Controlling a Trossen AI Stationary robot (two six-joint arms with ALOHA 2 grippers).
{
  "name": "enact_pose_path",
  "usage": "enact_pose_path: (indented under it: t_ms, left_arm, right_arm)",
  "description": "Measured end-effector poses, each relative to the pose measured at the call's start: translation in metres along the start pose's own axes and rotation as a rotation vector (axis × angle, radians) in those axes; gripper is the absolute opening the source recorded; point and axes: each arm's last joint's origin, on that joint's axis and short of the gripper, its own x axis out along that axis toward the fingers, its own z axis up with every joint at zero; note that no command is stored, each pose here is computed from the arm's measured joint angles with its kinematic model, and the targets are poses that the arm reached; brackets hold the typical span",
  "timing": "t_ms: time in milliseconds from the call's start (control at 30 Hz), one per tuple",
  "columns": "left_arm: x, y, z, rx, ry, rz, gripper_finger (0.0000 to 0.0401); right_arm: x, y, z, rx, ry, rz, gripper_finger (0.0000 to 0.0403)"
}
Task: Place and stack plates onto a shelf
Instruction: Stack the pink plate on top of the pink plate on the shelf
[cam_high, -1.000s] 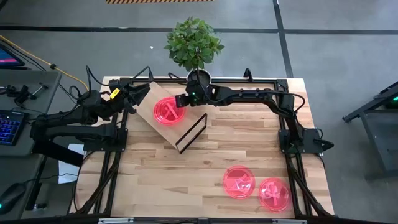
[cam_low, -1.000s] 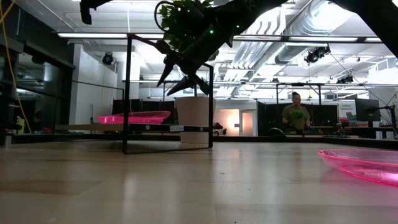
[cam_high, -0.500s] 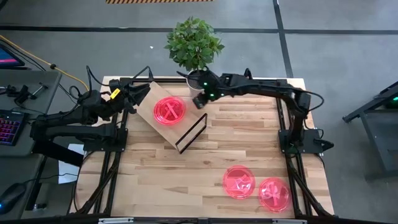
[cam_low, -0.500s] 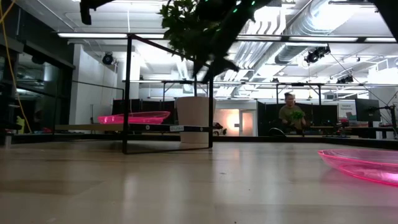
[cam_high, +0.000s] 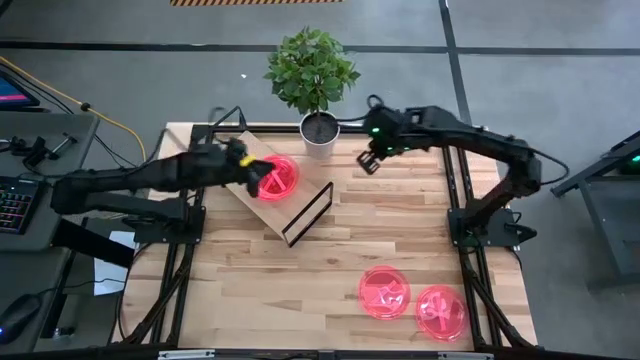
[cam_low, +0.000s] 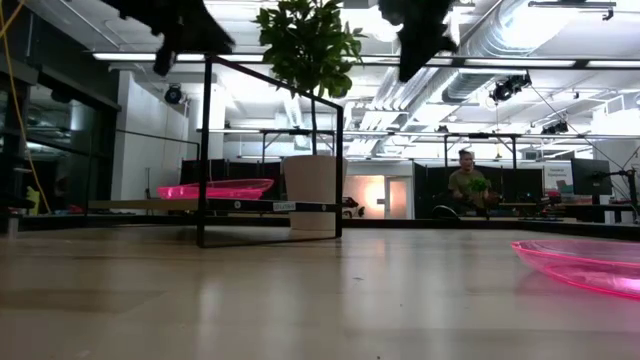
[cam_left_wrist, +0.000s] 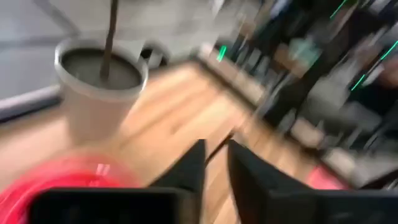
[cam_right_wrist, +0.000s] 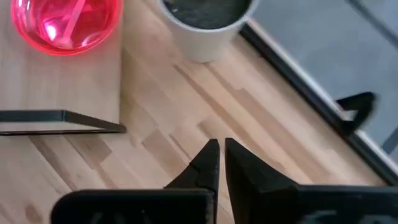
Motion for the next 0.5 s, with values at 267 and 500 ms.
enact_pose_path:
  t_ms: [267,500]
  left_arm:
    - [0.050,0.014,-0.014,0.166,0.384,0.220,0.0002]
    - [0.087,0.043,-0.026,0.202,0.515,0.335,0.0001]
  right_arm:
    - [-0.059,-0.028,-0.043,0.145,-0.100,0.007,0.0001]
    - [-0.038,-0.036,-0.123,0.396,-0.177,0.160,0.0000]
